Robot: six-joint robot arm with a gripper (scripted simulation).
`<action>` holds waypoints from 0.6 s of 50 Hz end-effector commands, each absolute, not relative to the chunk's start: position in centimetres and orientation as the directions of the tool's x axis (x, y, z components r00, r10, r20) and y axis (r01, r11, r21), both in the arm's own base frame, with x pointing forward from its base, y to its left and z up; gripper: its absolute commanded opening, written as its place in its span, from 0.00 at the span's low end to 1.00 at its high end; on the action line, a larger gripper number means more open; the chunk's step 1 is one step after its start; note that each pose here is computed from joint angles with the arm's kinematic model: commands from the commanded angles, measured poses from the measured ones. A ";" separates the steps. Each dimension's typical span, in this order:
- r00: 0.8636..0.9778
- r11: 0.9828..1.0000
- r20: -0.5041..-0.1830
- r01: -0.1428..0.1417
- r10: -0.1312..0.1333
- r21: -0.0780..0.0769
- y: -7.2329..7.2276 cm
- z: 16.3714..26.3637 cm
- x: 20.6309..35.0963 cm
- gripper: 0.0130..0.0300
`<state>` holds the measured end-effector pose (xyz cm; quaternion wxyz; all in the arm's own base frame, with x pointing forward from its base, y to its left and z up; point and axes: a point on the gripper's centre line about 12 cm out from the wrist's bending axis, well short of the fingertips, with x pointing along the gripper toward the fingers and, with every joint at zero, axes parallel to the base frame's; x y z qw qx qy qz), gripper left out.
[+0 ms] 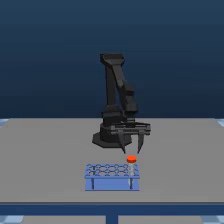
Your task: Pick up the centrifuge tube on the rack
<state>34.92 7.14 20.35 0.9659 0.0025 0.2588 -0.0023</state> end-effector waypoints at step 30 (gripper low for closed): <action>0.866 1.000 -0.499 0.000 0.000 0.000 7.2 19.73 34.8 1.00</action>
